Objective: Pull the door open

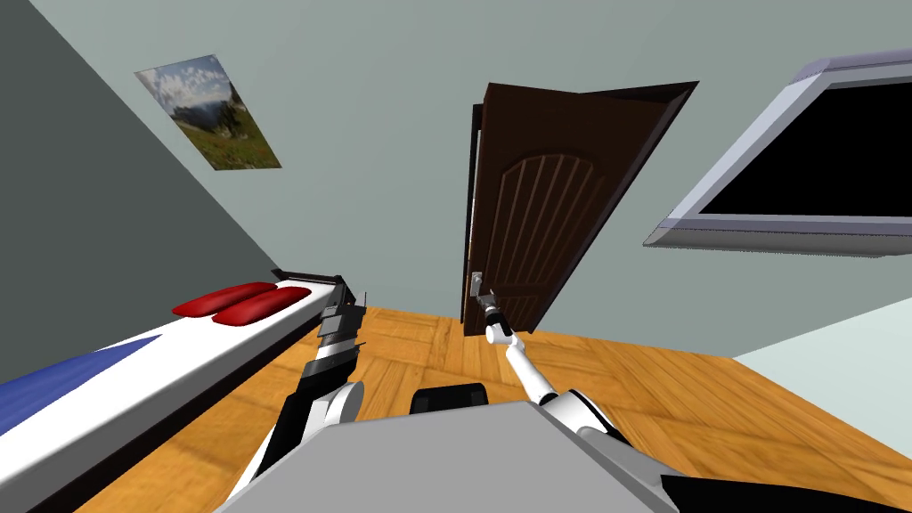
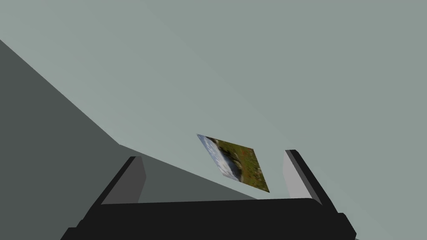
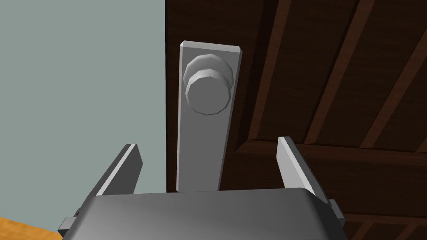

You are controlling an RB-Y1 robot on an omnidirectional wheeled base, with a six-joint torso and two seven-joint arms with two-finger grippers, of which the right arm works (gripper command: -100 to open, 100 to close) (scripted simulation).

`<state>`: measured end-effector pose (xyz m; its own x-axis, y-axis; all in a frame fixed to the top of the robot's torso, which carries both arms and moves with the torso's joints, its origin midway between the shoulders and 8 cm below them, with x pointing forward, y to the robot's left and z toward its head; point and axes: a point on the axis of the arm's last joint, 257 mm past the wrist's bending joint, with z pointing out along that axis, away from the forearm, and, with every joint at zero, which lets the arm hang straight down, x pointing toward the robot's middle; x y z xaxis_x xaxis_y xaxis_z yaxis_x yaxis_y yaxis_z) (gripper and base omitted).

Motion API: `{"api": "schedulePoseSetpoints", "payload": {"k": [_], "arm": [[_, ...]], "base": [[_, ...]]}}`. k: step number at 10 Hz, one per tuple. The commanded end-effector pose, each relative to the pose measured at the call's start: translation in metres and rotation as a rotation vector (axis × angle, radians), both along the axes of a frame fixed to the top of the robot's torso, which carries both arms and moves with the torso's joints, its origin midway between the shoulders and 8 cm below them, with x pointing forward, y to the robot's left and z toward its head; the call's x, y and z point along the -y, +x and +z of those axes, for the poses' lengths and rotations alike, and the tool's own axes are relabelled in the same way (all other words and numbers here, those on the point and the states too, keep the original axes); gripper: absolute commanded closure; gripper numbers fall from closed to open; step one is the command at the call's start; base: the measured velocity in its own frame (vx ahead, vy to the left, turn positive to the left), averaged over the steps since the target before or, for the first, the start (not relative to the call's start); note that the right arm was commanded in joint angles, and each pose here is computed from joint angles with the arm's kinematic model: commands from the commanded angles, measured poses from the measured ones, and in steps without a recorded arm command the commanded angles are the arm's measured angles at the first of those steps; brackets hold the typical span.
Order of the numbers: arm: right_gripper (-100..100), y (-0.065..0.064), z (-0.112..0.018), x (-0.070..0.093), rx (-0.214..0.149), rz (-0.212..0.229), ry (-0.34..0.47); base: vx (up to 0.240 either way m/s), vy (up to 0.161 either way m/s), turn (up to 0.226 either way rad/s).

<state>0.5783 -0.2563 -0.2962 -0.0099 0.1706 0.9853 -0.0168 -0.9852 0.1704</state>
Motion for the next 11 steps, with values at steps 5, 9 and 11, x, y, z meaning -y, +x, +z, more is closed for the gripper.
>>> {"api": "schedulePoseSetpoints", "payload": {"k": [5,9,11], "arm": [[-100,0.004,0.0,-0.016,-0.009,0.006,0.148],[-100,-0.003,-0.004,0.051,-0.007,-0.065,0.156],[-100,-0.008,-0.004,0.085,-0.003,-0.099,0.156]], "base": [[-0.054,-0.039,0.013],[0.15,0.076,0.184],[0.136,0.012,0.149]]}}
